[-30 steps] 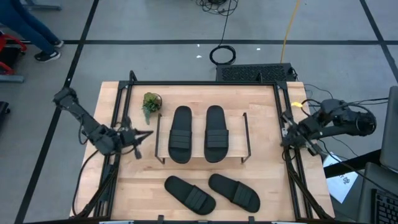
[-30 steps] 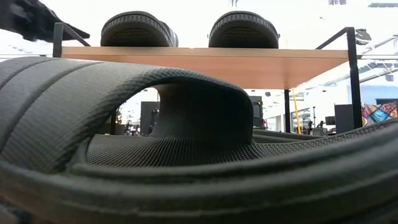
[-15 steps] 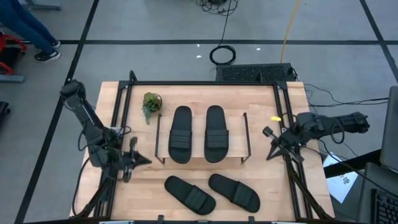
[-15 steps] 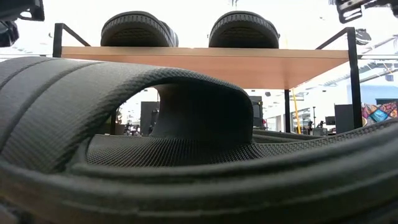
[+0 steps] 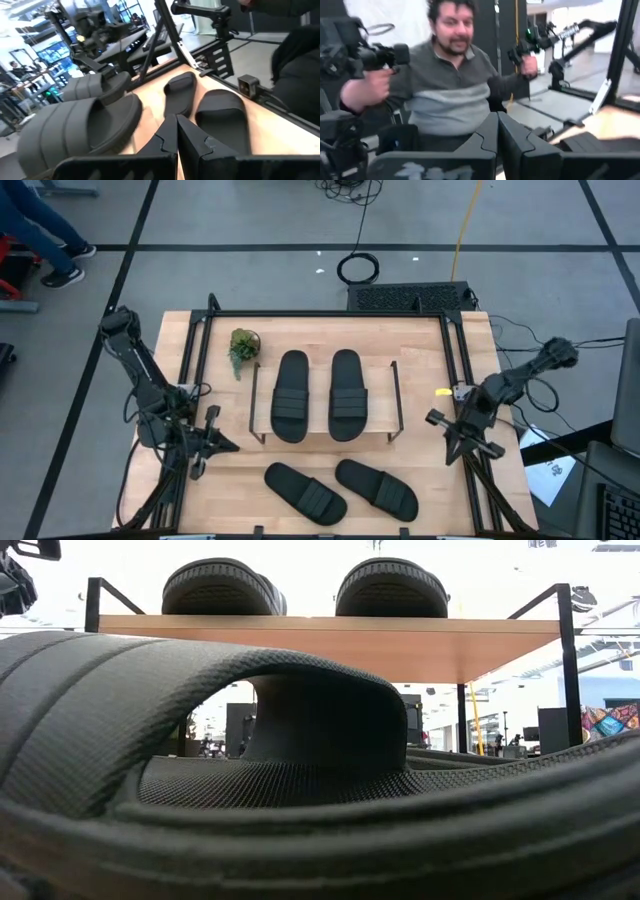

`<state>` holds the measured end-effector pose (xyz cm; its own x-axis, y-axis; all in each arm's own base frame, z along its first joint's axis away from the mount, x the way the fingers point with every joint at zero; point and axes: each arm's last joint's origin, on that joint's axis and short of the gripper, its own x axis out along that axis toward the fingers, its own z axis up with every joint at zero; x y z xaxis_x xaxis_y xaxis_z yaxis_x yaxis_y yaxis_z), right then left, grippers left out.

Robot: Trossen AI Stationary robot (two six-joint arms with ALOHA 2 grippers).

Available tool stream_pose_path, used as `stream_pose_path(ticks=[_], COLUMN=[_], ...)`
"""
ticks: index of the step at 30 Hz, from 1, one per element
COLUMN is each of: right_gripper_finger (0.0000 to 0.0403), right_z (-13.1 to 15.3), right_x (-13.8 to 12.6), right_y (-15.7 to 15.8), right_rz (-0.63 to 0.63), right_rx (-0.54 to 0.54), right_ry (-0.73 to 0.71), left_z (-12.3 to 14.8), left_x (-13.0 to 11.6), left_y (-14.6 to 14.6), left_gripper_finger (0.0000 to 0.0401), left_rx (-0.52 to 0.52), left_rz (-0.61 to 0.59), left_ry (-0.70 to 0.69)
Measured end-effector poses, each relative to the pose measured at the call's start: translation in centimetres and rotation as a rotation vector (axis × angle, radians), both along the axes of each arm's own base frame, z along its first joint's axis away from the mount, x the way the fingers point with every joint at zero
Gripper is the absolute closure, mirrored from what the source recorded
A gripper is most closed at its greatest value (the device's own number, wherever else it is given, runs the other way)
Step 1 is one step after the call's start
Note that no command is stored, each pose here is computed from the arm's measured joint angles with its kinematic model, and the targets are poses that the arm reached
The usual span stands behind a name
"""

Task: Pick and place slides into the shelf
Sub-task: Put the black slipper under the shelf

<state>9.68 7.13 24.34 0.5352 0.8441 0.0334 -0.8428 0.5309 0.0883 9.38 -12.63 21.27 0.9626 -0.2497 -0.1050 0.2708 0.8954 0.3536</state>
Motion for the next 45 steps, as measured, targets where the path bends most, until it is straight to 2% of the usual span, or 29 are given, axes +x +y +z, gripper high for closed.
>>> stream_pose_path(ticks=[4, 11, 16, 21, 25, 28, 33, 38, 45], right_gripper_finger=[0.0403, 0.0403, 0.0403, 0.0403, 0.0403, 0.0403, 0.0403, 0.0403, 0.0403], right_z=[-1.0, -2.1, -2.3, -1.5, -2.5, -3.8, -4.8, -5.8, -7.4], right_x=[0.6, 0.4, -1.1, -2.3, -2.7, -2.4, -2.0, -1.6, -1.2], right_y=[2.1, 6.9, 9.2, 10.3, 11.1, 11.4, 11.9, 12.9, 15.2], right_rz=[-0.034, -0.094, -0.231, -0.435, -0.511, -0.624, -0.791, -0.815, -0.788], right_rx=[-0.053, -0.085, -0.136, -0.206, -0.267, -0.339, -0.363, -0.352, -0.265], right_ry=[0.056, 0.03, 0.086, 0.092, 0.161, 0.142, 0.087, 0.084, 0.178], left_z=[0.3, 0.8, 0.5, 0.1, 0.1, 0.1, 0.2, 0.2, 0.7], left_x=[0.0, 0.3, 0.7, 1.2, 1.6, 1.8, 2.2, 2.5, 2.4], left_y=[0.0, 0.0, -0.2, -0.1, 0.2, 0.5, 0.8, 1.1, 1.6], left_gripper_finger=[0.0401, 0.04, 0.04, 0.0399, 0.04, 0.0398, 0.039, 0.0393, 0.0394], left_rx=[-0.033, -0.115, -0.094, -0.06, -0.001, 0.036, 0.091, 0.131, 0.097], left_rz=[0.007, 0.033, 0.047, 0.075, 0.1, 0.114, 0.138, 0.158, 0.178], left_ry=[-0.015, -0.043, -0.036, -0.027, -0.037, -0.048, -0.059, -0.066, -0.083])
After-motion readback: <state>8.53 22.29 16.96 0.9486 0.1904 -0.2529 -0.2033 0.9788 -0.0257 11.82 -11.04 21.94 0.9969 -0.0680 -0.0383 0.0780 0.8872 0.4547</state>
